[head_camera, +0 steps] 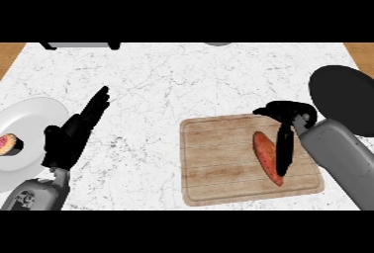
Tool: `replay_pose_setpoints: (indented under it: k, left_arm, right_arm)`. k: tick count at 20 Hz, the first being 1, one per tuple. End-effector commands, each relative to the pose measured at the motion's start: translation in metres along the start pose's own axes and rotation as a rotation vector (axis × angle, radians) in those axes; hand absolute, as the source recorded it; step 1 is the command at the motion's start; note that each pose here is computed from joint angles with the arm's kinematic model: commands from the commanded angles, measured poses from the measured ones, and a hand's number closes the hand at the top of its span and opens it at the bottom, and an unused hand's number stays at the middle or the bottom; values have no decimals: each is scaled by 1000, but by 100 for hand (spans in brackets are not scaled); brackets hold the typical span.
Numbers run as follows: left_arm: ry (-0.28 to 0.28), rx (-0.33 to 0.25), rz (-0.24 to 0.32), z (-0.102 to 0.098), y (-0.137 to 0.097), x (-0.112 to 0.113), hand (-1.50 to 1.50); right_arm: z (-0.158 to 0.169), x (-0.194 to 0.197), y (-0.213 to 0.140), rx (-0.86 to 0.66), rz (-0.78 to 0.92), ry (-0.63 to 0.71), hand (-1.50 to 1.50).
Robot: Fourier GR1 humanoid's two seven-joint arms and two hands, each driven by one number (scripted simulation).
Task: Pick the sweet potato from the cutting board and place it in the pan
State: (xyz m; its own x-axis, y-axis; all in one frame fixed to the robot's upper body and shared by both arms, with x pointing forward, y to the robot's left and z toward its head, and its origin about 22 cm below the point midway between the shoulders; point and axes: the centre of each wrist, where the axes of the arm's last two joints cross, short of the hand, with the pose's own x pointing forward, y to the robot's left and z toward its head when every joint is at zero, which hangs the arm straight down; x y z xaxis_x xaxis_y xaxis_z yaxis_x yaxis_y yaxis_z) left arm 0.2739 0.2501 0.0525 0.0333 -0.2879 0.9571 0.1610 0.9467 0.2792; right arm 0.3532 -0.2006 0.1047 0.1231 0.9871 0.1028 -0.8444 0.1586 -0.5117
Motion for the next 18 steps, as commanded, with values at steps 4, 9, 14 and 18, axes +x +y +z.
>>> replay_pose_setpoints:
  k: [4, 9, 14, 18]
  left_arm:
    - [13, 5, 10, 1, 1, 14, 0]
    - [-4, -21, 9, 1, -7, 7, 0]
    - [-12, -6, 7, 0, 3, -1, 0]
    - [-5, 9, 4, 6, -6, -3, 0]
  right_arm:
    - [-2, 7, 26, 27, 82, 144, -150]
    - [-24, 1, 29, 11, 55, 144, -150]
    - [-26, 14, 37, 10, 47, 152, -150]
    - [-28, 18, 57, 66, 115, 59, 150]
